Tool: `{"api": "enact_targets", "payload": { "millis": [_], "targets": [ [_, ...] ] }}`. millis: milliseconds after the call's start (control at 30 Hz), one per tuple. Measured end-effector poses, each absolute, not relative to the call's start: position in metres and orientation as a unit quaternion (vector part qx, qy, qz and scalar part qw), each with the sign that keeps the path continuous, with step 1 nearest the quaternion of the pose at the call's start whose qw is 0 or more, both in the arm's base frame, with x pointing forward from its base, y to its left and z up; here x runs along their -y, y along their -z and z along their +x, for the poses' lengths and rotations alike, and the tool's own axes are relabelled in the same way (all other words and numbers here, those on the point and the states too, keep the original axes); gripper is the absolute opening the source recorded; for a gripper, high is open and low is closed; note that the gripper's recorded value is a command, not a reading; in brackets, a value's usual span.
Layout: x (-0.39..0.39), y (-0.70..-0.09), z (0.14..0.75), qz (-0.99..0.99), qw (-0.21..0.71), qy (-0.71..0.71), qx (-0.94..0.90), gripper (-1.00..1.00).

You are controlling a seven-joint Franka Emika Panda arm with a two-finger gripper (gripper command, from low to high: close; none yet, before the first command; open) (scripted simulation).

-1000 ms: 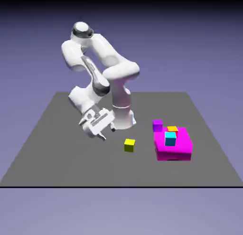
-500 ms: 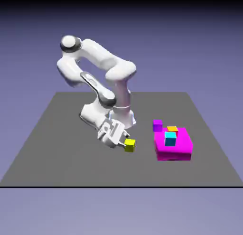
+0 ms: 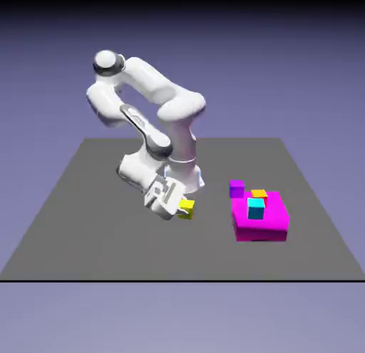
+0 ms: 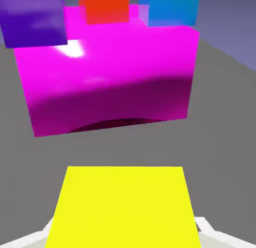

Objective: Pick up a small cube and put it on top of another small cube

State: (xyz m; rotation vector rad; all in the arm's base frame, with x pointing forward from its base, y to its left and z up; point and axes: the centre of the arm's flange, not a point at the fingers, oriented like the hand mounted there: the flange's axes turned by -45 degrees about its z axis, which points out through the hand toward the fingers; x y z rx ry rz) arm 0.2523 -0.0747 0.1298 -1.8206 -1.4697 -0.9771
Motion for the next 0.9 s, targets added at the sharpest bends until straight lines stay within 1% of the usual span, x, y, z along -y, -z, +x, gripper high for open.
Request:
{"api": "enact_targets", "payload": {
  "millis": [133,300,433,533,800,833,900],
  "targets": [
    [0.046,-0.158,0.295,-0.672,0.305,0.349,0.578,-1.00],
    [-0.009,-0.203,0.340,-0.649,0.316,0.336,0.605,-1.00],
    [-0.067,-0.245,0.361,-0.626,0.330,0.330,0.624,-1.00],
    [-0.112,-0.278,0.367,-0.608,0.344,0.328,0.636,-1.00],
    [-0.153,-0.232,0.365,-0.608,0.345,0.329,0.636,-1.00],
    [-0.154,-0.230,0.365,-0.608,0.344,0.328,0.636,1.00],
    [-0.154,-0.230,0.365,-0.608,0.344,0.329,0.636,1.00]
  ]
}}
